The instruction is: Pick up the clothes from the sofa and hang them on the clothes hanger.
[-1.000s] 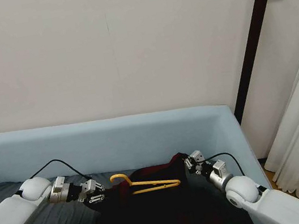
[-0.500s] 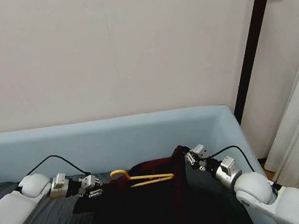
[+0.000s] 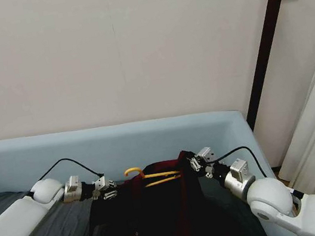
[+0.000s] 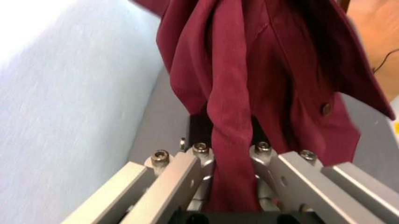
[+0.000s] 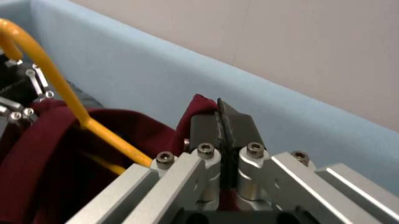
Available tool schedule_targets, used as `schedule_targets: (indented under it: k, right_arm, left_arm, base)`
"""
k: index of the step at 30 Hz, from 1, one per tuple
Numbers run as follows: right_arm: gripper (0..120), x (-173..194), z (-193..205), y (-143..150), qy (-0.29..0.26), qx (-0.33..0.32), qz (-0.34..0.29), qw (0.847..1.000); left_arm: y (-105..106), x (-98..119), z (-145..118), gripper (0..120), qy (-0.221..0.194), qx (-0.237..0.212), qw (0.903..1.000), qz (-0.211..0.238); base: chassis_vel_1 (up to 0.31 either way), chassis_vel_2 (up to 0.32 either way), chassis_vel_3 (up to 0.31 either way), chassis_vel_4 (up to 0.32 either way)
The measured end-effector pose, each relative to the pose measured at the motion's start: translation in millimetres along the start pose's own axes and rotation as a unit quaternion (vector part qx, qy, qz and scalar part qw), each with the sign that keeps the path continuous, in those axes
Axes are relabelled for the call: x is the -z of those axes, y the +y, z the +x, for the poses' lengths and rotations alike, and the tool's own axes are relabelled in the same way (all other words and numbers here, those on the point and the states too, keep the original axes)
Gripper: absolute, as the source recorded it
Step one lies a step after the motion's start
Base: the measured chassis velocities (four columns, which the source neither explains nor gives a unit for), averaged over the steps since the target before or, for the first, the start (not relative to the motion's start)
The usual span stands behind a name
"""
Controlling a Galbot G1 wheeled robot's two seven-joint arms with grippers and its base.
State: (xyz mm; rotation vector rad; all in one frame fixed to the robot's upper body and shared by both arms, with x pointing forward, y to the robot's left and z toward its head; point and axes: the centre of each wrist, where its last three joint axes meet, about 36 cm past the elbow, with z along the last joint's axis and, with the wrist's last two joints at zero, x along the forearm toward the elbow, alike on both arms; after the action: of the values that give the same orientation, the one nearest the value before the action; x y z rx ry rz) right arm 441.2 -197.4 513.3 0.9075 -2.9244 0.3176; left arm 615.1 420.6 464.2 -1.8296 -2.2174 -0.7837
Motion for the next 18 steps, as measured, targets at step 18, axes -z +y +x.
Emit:
schedule_targets:
  k: [18]
  right_arm:
    - [0, 60, 34, 40, -0.005, 0.029, -0.071, 0.997]
  left_arm:
    - [39, 54, -34, 1, -0.043, 0.054, 0.9975, 0.015]
  base:
    - [0.000, 0.000, 0.000, 0.000]
